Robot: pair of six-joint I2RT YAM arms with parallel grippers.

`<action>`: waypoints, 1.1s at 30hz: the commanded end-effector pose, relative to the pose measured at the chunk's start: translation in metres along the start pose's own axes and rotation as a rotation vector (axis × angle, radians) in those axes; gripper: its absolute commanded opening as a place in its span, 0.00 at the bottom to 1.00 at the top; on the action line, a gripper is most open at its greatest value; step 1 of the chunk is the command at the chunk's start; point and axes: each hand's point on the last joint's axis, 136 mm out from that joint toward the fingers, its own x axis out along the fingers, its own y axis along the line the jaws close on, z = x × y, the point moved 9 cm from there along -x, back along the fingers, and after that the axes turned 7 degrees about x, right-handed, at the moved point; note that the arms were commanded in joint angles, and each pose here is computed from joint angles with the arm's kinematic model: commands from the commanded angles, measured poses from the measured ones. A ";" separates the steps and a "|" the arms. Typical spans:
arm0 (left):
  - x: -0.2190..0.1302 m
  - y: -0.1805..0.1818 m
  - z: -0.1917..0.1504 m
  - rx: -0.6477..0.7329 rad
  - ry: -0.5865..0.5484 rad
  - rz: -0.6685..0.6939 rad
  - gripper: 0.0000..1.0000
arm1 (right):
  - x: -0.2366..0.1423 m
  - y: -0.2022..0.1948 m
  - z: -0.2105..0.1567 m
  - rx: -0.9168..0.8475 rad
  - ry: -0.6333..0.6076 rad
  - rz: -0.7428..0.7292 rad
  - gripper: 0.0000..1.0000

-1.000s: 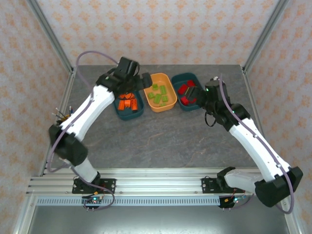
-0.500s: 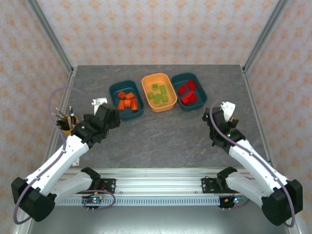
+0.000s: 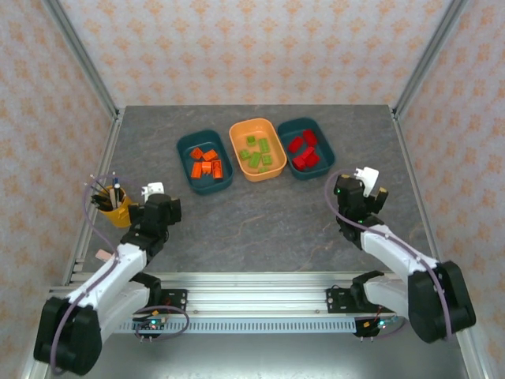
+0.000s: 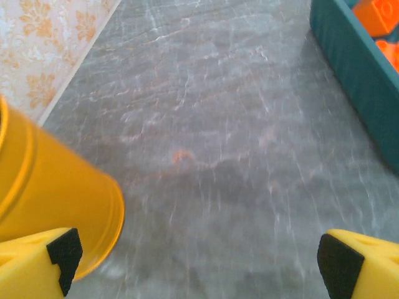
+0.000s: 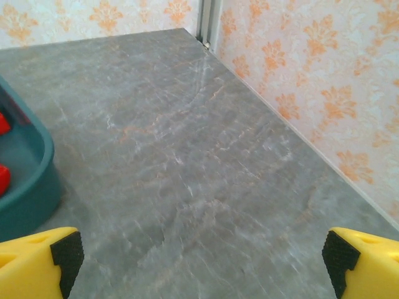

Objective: Sort the legos into containers by color

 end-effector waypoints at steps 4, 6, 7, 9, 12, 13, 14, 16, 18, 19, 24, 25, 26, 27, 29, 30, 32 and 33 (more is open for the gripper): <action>0.048 -0.015 0.051 -0.047 -0.108 -0.096 1.00 | 0.041 0.015 -0.003 0.019 -0.005 0.106 1.00; 0.062 -0.019 0.061 -0.052 -0.112 -0.105 1.00 | 0.048 0.020 -0.002 -0.029 0.009 0.143 1.00; 0.069 -0.021 0.066 -0.058 -0.121 -0.115 1.00 | 0.051 0.020 -0.002 -0.031 -0.005 0.159 1.00; 0.079 -0.024 0.073 -0.034 -0.123 -0.117 1.00 | 0.058 0.013 -0.004 0.023 0.000 0.176 1.00; 0.087 -0.023 0.069 -0.050 -0.114 -0.138 1.00 | 0.062 0.002 -0.018 0.083 -0.009 0.210 1.00; 0.085 -0.023 0.066 -0.047 -0.138 -0.152 1.00 | 0.063 0.001 -0.023 0.084 -0.016 0.225 1.00; 0.082 -0.023 0.062 -0.051 -0.166 -0.161 1.00 | 0.063 0.001 -0.025 0.088 -0.035 0.236 1.00; 0.077 -0.021 0.050 -0.070 -0.219 -0.156 1.00 | 0.063 -0.001 -0.024 0.088 -0.007 0.222 1.00; 0.078 -0.021 0.045 -0.090 -0.268 -0.145 1.00 | 0.065 -0.004 -0.023 0.108 -0.022 0.190 1.00; 0.078 -0.022 0.044 -0.079 -0.232 -0.143 1.00 | 0.066 -0.005 -0.022 0.116 -0.018 0.169 1.00; 0.078 -0.023 0.045 -0.075 -0.244 -0.136 1.00 | 0.069 0.000 -0.020 0.090 -0.004 0.160 0.99; 0.078 -0.023 0.045 -0.076 -0.243 -0.137 1.00 | 0.069 0.000 -0.020 0.089 -0.004 0.160 0.99; 0.078 -0.023 0.045 -0.075 -0.241 -0.138 1.00 | 0.068 0.000 -0.020 0.089 -0.005 0.161 0.99; 0.078 -0.023 0.045 -0.073 -0.243 -0.136 1.00 | 0.069 0.000 -0.021 0.089 -0.002 0.160 0.99; 0.078 -0.023 0.045 -0.073 -0.244 -0.135 1.00 | 0.069 0.000 -0.020 0.089 -0.003 0.160 0.99; 0.078 -0.023 0.045 -0.074 -0.243 -0.135 1.00 | 0.069 0.000 -0.021 0.088 -0.003 0.160 0.99; 0.078 -0.024 0.045 -0.072 -0.244 -0.134 1.00 | 0.069 0.000 -0.020 0.089 -0.004 0.162 0.99; 0.078 -0.024 0.045 -0.072 -0.244 -0.134 1.00 | 0.069 0.000 -0.021 0.088 -0.002 0.161 0.99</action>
